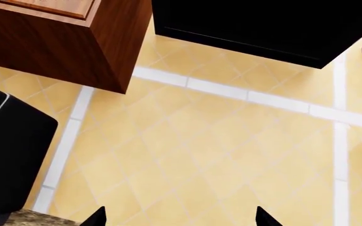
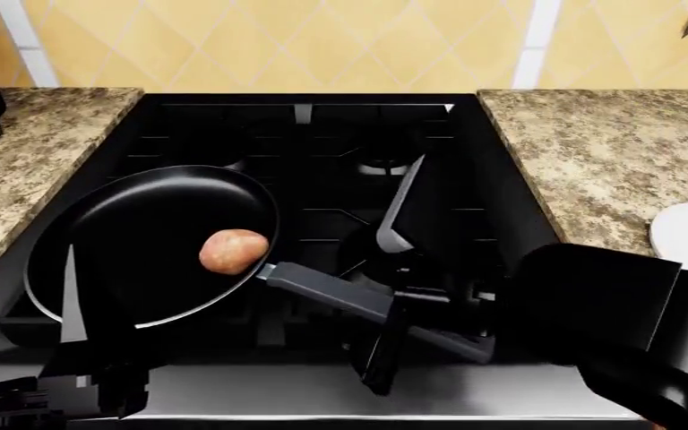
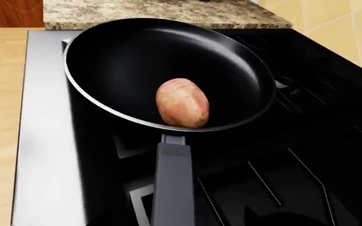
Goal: Pick up the pan and dump the vegetables in it onto the plate. Then return the pan to the stove.
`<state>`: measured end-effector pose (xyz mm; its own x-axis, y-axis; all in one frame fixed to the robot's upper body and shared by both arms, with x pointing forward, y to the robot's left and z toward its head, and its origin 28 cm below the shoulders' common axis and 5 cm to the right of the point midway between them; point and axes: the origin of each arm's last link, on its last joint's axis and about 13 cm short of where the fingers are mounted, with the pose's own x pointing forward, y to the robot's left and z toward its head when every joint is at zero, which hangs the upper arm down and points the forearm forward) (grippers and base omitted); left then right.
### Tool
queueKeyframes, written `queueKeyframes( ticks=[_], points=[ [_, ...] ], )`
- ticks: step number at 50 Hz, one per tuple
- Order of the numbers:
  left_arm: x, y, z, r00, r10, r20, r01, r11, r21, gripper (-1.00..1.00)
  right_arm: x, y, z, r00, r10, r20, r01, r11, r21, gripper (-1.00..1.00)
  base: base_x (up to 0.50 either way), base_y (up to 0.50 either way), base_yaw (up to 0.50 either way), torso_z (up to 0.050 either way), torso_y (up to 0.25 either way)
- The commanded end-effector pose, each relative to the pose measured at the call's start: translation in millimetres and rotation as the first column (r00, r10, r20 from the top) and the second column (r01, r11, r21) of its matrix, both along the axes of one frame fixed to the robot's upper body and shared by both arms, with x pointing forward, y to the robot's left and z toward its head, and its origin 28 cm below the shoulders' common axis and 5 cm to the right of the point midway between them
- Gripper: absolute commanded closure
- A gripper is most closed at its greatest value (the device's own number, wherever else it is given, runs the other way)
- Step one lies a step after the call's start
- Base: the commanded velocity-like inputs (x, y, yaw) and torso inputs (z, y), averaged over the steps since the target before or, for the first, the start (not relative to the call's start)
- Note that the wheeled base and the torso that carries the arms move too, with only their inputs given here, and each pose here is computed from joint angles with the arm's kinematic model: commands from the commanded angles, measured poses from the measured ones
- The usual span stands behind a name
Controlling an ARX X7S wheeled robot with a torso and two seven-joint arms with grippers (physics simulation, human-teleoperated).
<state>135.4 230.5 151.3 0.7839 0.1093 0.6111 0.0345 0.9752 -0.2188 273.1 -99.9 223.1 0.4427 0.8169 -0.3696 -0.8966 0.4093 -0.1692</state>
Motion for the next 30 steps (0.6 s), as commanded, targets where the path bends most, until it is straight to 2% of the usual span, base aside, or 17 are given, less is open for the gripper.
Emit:
queueKeyframes(
  ticks=[1,13,24,25,30],
  points=[
    [-0.5,0.7,0.8,1.0,0.0,0.003,0.0,1.0,-0.003,-1.0,14.0,8.7,-7.1,0.999,-0.003,-0.036,0.001,0.999,-0.033,-1.0,0.0,0.0,0.0,0.0,0.0],
    [-0.3,0.1,1.1,1.0,-0.002,0.001,0.002,1.0,-0.002,-1.0,20.8,6.6,-16.6,0.995,-0.046,-0.084,0.04,0.996,-0.074,-1.0,0.0,0.0,0.0,0.0,0.0],
    [0.2,0.4,-0.4,1.0,-0.002,-0.003,0.002,1.0,-0.001,-1.0,19.2,6.3,-20.5,0.995,-0.039,-0.095,0.03,0.995,-0.097,-1.0,0.0,0.0,0.0,0.0,0.0],
    [0.5,0.3,-0.6,1.0,-0.002,-0.004,0.002,1.0,-0.001,-1.0,18.9,6.2,-20.2,0.995,-0.037,-0.094,0.028,0.995,-0.096,1.0,0.0,0.0,0.0,0.0,0.0],
    [1.0,0.0,-0.7,1.0,-0.002,-0.006,0.002,1.0,0.0,-1.0,18.7,5.8,-15.8,0.997,-0.033,-0.073,0.026,0.996,-0.088,1.0,0.0,0.0,0.0,0.0,0.0]
  ],
)
